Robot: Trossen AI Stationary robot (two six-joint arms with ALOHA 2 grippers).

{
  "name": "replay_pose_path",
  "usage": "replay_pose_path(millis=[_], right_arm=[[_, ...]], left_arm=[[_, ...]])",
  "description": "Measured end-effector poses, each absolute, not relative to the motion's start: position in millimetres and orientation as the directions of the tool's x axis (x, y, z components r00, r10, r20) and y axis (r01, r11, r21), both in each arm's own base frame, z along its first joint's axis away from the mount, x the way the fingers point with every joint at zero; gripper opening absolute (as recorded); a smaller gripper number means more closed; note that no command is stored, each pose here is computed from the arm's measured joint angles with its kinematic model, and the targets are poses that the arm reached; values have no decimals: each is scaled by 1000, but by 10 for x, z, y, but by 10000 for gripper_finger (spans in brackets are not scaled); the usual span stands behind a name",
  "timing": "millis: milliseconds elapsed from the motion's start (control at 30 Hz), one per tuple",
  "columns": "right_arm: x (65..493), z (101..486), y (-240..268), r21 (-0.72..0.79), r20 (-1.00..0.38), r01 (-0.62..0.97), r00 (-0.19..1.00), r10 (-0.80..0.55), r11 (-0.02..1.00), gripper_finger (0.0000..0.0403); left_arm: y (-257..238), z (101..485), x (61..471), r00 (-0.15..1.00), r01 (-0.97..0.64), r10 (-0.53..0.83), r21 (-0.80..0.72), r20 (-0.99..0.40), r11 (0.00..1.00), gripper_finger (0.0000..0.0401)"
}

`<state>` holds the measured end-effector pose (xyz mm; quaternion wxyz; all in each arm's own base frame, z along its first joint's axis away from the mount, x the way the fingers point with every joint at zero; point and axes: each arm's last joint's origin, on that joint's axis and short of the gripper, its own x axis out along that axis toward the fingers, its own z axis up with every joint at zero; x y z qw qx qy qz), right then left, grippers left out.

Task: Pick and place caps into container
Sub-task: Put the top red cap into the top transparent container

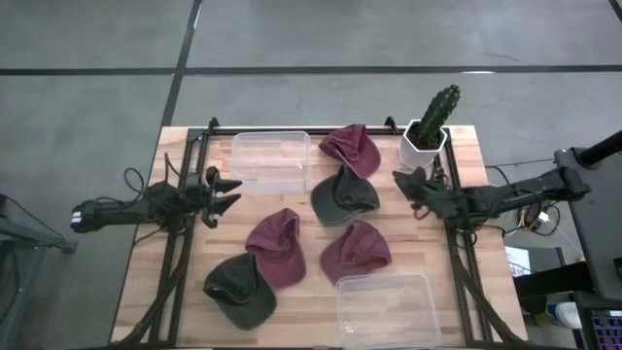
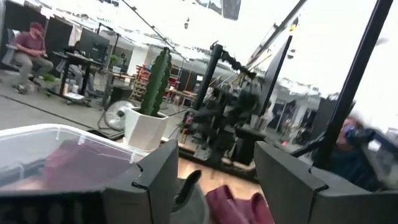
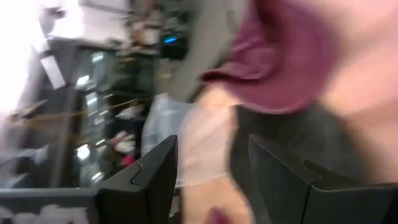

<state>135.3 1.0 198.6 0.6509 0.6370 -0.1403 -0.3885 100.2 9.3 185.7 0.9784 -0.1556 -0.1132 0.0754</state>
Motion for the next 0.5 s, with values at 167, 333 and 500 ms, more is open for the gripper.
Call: replay_pose_path(millis=[167,333,500], right_arm=[[1405,1913,-61,898,-389,408,561,-731,-165,192],[1516,1865,-199,857,-460,465,498,-735,-221,192],[1689,1885,-386,814,-543,506,489,-683,-285,192]], left_arm=[[92,1891,994,955,-75,181,-401,233,913,204],[90,1967,973,933,18,179,-540,312,842,204],[90,2008,958,918,74,179,-596,354,799,204]])
